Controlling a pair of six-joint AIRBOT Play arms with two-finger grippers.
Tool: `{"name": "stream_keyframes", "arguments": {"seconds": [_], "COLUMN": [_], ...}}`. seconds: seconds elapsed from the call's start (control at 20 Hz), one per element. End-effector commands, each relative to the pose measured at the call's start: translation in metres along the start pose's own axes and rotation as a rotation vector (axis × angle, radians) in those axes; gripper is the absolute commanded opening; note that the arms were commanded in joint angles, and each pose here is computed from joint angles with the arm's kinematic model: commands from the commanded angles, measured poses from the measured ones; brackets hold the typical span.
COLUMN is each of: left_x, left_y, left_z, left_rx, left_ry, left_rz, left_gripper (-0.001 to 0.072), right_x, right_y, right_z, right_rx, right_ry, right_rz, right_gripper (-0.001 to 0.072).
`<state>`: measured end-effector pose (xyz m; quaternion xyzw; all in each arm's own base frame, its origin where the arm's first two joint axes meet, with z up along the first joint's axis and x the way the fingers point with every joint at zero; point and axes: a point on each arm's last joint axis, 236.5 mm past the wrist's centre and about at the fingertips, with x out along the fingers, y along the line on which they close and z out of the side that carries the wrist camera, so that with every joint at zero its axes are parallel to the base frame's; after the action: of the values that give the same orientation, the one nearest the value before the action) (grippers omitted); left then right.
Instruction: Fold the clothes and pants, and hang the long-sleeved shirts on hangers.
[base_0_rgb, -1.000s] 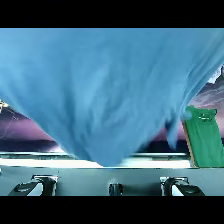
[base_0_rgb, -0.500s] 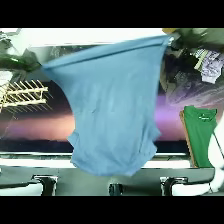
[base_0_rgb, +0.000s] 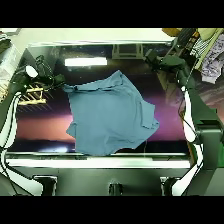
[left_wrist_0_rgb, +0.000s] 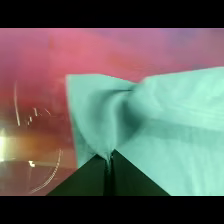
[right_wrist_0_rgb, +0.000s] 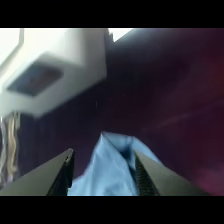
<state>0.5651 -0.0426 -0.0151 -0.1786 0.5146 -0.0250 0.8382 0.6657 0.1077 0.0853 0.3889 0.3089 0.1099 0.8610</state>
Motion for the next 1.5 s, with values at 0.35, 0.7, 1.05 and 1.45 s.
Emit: {"name": "stream_keyframes", "arguments": {"seconds": [0.35, 0.7, 1.05, 1.45], "left_x": [-0.002, -0.004, -0.004, -0.004], "left_y": [0.022, 0.019, 0.015, 0.015], "left_z": [-0.041, -0.054, -0.054, -0.054], "left_rx": [-0.032, -0.033, -0.042, -0.06], "left_ry": [0.192, 0.248, 0.25, 0.249], "left_rz": [0.031, 0.027, 0.011, 0.013], "left_gripper": [0.0014, 0.0014, 0.0014, 0.0014], "right_x": [-0.209, -0.261, -0.264, -0.238], "right_y": [-0.068, -0.126, -0.132, -0.15], "right_z": [-0.079, -0.295, -0.374, -0.351], "right_rx": [-0.12, 0.262, 0.333, 0.339], "right_ry": [0.648, 0.779, 0.712, 0.521], "right_rz": [-0.086, -0.193, -0.276, -0.376], "right_gripper": [0.044, 0.0502, 0.0502, 0.048]}}
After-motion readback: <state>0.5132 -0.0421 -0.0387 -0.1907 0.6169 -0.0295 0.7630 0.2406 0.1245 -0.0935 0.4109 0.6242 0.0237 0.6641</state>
